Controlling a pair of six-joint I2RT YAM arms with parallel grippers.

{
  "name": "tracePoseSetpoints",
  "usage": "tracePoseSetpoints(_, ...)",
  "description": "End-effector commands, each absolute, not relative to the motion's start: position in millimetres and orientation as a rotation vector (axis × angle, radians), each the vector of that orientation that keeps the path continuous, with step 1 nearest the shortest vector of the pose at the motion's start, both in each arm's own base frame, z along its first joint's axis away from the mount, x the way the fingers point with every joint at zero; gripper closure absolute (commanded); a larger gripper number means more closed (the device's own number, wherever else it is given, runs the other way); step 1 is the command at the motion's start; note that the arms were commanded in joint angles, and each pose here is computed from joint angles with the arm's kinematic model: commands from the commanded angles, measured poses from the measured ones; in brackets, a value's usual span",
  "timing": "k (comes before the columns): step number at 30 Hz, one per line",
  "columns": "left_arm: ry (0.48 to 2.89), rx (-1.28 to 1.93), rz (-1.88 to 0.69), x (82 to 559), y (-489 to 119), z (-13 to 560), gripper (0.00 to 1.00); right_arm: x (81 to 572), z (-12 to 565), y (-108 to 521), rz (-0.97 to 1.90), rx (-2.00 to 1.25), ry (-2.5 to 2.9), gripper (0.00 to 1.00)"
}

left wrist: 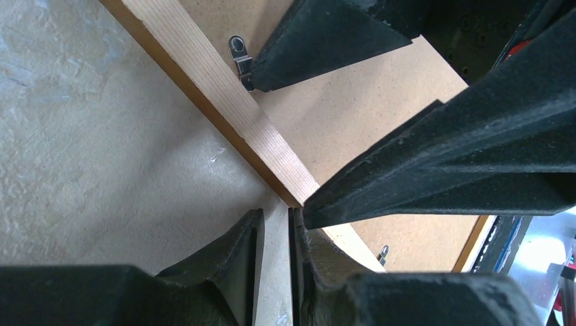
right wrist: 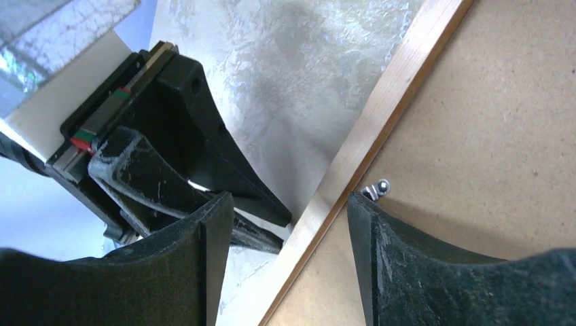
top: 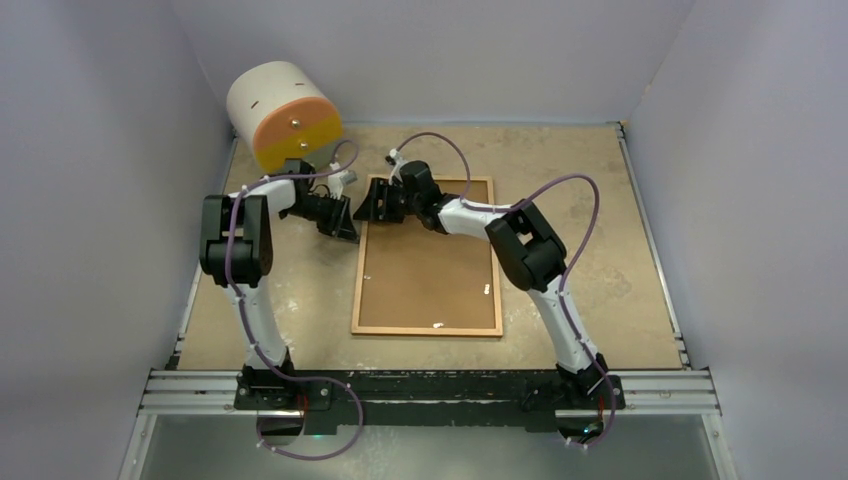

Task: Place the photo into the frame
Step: Install the photo frame at the center of the board.

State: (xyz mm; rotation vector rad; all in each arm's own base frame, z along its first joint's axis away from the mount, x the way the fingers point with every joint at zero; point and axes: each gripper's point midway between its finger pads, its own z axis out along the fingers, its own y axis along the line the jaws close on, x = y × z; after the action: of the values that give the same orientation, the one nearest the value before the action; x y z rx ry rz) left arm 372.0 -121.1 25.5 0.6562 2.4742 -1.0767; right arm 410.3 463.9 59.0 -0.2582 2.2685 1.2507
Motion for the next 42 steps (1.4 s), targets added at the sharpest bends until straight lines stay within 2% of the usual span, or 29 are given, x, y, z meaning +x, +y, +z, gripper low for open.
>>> tracePoseSetpoints(1, 2.459, 0.673, -1.100, 372, -130, 26, 0.77, 424, 67, 470, 1.245, -0.232, 2.234, 0.36)
tracePoseSetpoints(10, 2.461, 0.691, -1.080, 373, -128, 26, 0.78, 423, 72, 473, 1.269, -0.231, 2.232, 0.37)
tracePoseSetpoints(19, 2.471, 0.698, -1.053, 372, -124, 26, 0.78, 417, 148, 475, 1.486, -0.253, 2.075, 0.32)
tracePoseSetpoints(23, 2.472, 0.695, -1.048, 372, -123, 26, 0.79, 417, 162, 471, 1.512, -0.240, 2.043, 0.31)
tracePoseSetpoints(31, 2.469, 0.694, -1.040, 373, -123, 27, 0.79, 417, 126, 454, 1.359, -0.221, 2.142, 0.31)
tracePoseSetpoints(42, 2.472, 0.698, -1.050, 369, -123, 25, 0.79, 419, 84, 450, 1.223, -0.233, 2.234, 0.38)
